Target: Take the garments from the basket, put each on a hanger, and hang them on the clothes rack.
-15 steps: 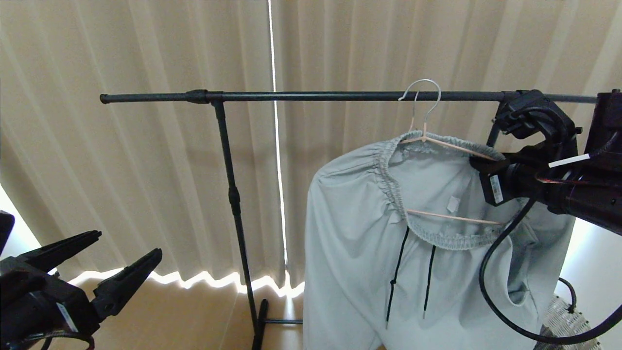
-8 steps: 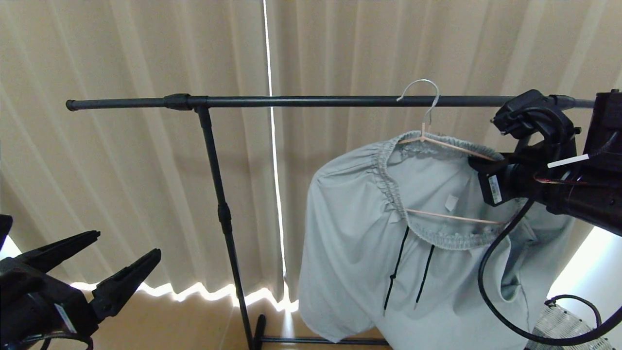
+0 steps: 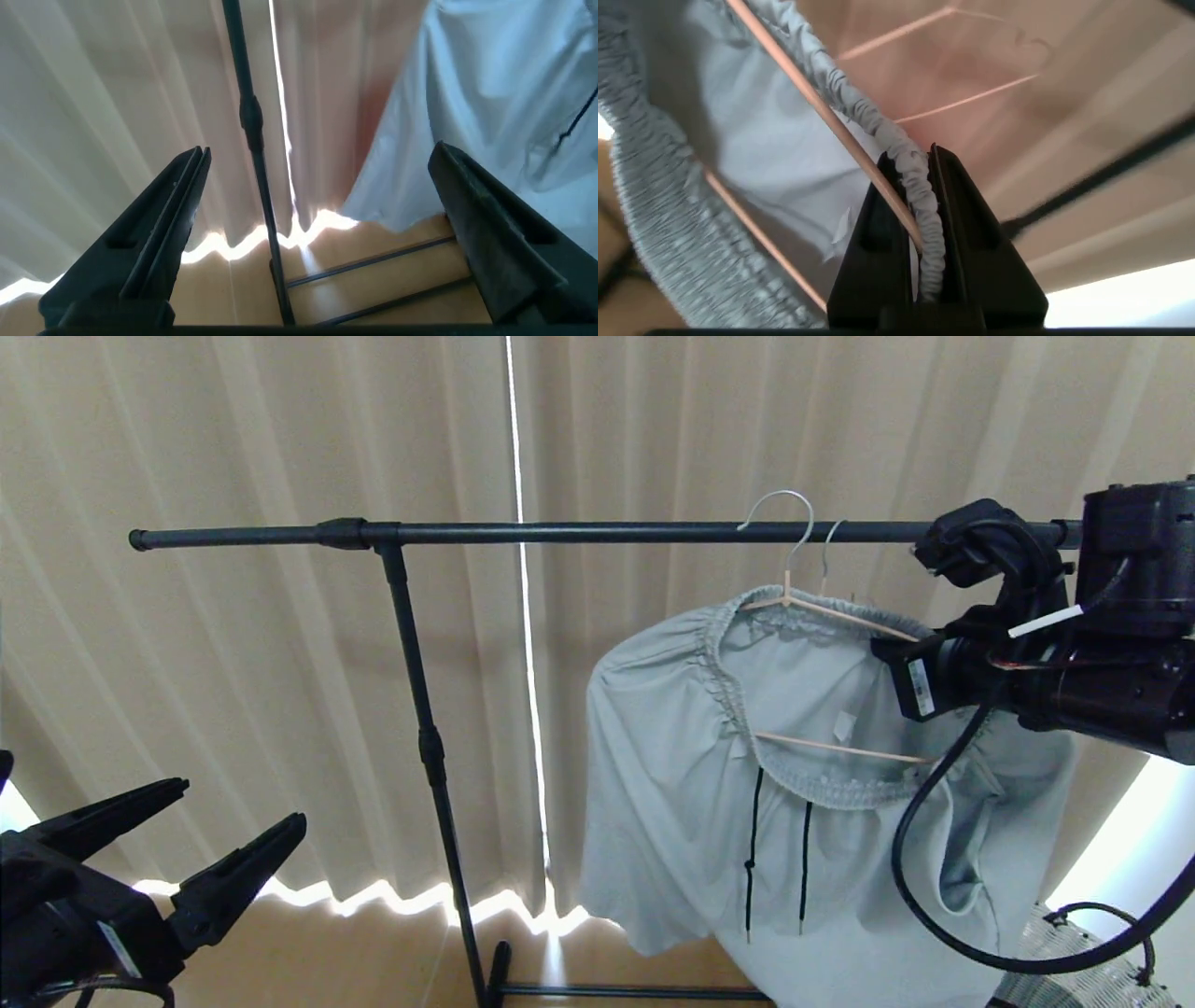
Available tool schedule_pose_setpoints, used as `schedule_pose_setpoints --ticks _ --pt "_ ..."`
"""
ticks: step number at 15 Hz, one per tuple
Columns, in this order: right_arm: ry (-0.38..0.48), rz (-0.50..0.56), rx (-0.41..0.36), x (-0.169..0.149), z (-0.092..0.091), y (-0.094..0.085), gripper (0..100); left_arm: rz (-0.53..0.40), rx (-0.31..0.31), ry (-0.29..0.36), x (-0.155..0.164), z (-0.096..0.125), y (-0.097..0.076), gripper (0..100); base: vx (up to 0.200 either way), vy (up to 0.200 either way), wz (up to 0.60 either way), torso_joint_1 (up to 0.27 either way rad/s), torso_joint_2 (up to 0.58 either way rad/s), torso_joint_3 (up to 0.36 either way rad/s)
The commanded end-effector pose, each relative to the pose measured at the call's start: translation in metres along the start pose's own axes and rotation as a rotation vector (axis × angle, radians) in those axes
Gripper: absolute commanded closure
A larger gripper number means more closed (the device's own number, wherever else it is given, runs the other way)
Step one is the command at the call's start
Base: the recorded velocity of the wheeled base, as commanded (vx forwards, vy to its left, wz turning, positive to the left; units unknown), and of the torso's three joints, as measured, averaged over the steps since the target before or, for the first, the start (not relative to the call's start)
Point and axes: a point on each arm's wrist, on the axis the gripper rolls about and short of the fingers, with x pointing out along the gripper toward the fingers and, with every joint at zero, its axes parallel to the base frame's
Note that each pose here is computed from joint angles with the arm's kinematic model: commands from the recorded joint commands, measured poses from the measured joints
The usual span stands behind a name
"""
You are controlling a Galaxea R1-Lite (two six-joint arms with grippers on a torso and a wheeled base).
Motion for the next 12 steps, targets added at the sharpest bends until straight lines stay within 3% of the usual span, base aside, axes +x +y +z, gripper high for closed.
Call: schedule_pose_setpoints --ticks 1,4,9,12 --pt "0.04 0.041 0.061 0.018 0.022 0.015 100 0.001 0.0 0.002 0.0 0.0 0.0 0 0.0 0.0 0.0 0.0 0.0 0.0" --pt "0.081 -0.035 0.101 0.039 0.031 0.025 100 0.006 -0.002 0.004 0.001 0.0 0.001 0 0.0 0.0 0.0 0.0 0.0 0.0" --pt "0.126 -0.116 0.078 0.083 0.028 0.043 100 0.006 -0.002 0.008 0.001 -0.001 0.001 0 0.0 0.0 0.0 0.0 0.0 0.0" --pt "0.122 -0.125 0.077 0.094 0.031 0.046 100 0.004 -0.002 0.011 0.002 -0.001 0.0 0 0.0 0.0 0.0 0.0 0.0 0.0"
